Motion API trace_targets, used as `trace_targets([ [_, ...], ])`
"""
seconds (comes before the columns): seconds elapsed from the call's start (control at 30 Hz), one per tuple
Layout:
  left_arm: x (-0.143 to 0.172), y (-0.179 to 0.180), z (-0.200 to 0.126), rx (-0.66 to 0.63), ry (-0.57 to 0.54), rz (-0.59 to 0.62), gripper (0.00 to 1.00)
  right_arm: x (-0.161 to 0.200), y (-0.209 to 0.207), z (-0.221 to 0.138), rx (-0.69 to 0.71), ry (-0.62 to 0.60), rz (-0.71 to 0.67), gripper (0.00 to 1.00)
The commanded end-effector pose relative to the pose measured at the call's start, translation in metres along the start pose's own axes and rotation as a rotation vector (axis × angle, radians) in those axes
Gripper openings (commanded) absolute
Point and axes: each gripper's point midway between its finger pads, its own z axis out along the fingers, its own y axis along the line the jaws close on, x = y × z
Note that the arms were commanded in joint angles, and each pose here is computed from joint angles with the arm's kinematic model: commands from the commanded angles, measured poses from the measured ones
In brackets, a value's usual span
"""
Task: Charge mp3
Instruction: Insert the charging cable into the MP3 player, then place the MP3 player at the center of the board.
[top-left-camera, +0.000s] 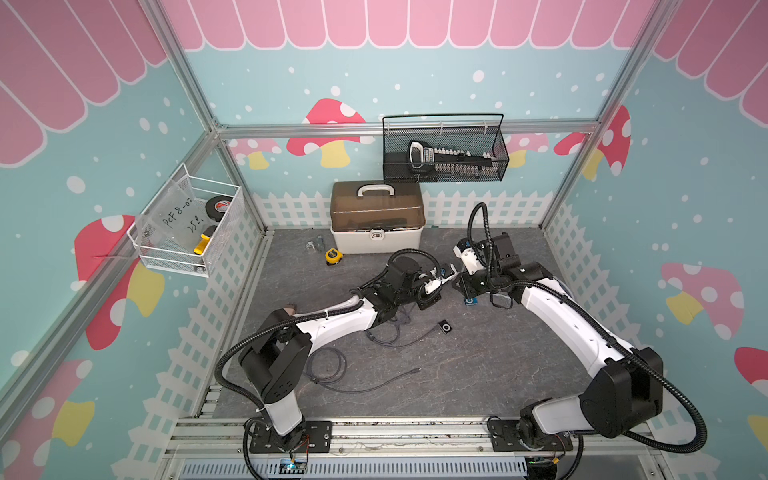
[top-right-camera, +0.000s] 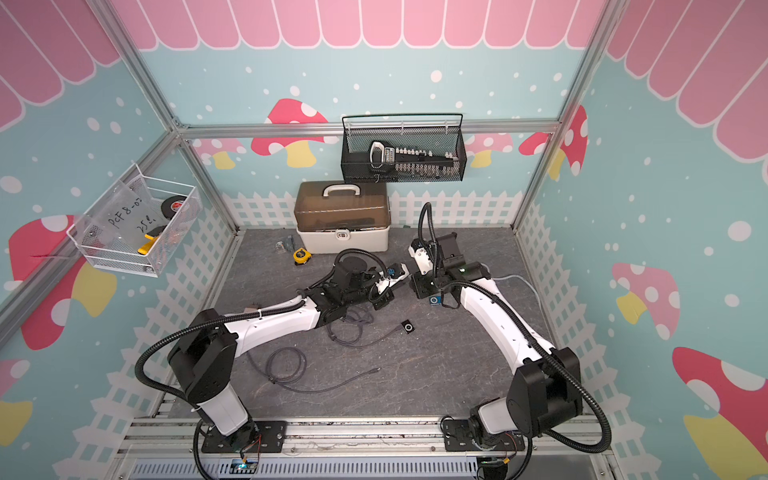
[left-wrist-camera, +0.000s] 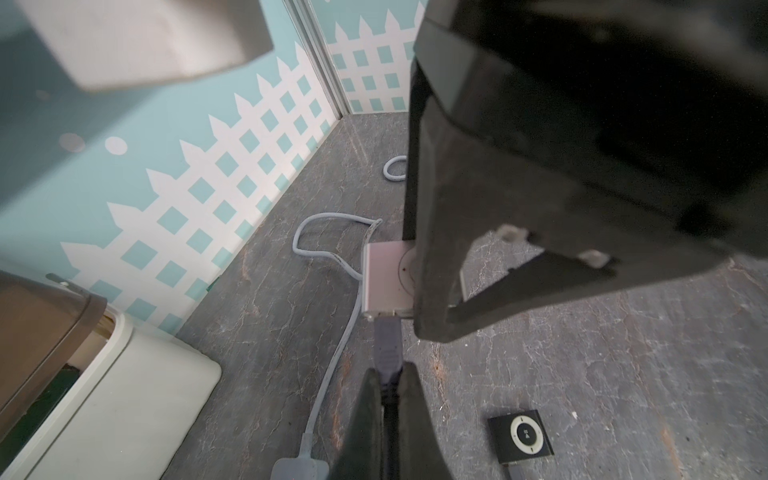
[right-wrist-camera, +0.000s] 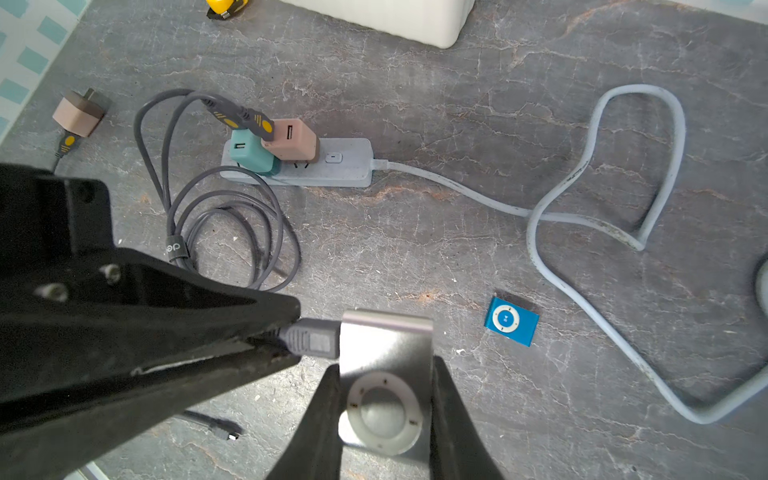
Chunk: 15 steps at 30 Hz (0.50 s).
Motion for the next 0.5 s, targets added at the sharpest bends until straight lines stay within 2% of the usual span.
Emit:
trace_targets([
  [0.0,-0.030,-0.010,0.010,0.022,-0.093,0.026,0.00,-0.006,0.051,0.003,-0.251,-0.032,-0.009,0.14],
  [0.23,-0.036,-0.007,0.013,0.019,-0.095,0.032,0.00,0.011,0.056,0.007,-0.271,0.027,-0.048,0.14],
  [0.4,-0.034,-0.007,0.010,0.023,-0.075,0.020,0.00,0.013,0.032,0.010,-0.141,0.041,0.002,0.14],
  [0.47,-0.031,-0.008,0.006,0.019,-0.061,0.019,0.04,0.014,0.021,0.011,-0.102,0.044,0.039,0.14],
])
